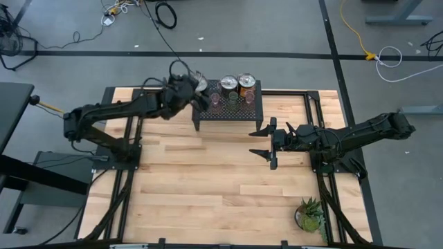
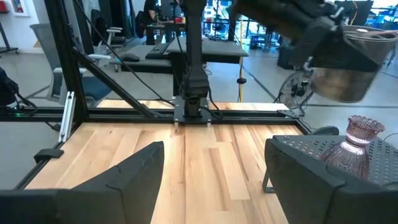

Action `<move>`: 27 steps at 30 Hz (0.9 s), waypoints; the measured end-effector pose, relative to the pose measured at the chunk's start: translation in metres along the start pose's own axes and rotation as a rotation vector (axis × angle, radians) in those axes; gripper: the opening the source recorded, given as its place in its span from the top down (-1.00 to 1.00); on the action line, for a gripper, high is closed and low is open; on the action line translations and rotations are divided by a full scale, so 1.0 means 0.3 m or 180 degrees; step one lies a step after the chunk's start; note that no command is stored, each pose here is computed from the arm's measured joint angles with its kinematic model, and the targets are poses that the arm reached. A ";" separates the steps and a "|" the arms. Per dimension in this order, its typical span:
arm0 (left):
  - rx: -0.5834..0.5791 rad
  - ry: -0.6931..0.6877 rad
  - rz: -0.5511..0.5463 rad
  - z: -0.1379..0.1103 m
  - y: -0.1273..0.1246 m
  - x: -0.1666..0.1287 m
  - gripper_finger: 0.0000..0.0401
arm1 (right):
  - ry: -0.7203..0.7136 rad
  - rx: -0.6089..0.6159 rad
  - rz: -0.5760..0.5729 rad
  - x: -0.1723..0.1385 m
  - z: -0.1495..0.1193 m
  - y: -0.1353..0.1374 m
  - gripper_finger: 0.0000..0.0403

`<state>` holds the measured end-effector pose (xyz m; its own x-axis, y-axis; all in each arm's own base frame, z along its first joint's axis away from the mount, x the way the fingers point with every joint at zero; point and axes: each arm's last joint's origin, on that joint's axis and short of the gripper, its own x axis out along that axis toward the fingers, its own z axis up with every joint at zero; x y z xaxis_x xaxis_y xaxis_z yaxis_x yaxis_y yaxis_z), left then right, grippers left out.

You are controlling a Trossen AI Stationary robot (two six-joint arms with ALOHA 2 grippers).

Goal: Pick & Place candle stick holders
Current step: Put the silver scented candle on the shelf aligned with the other scented candles

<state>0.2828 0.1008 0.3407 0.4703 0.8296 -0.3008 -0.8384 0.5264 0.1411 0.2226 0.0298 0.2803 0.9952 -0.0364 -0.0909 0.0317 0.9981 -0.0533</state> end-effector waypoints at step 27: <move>-0.0252 0.0269 -0.0137 -0.091 0.069 0.322 -0.79 | -0.0001 0.0000 0.0001 0.000 0.000 0.000 -0.39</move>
<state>0.3032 0.1868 0.2888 0.4842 0.7863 -0.3838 -0.8387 0.5421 0.0524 0.2225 0.0298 0.2803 0.9952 -0.0361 -0.0905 0.0314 0.9981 -0.0532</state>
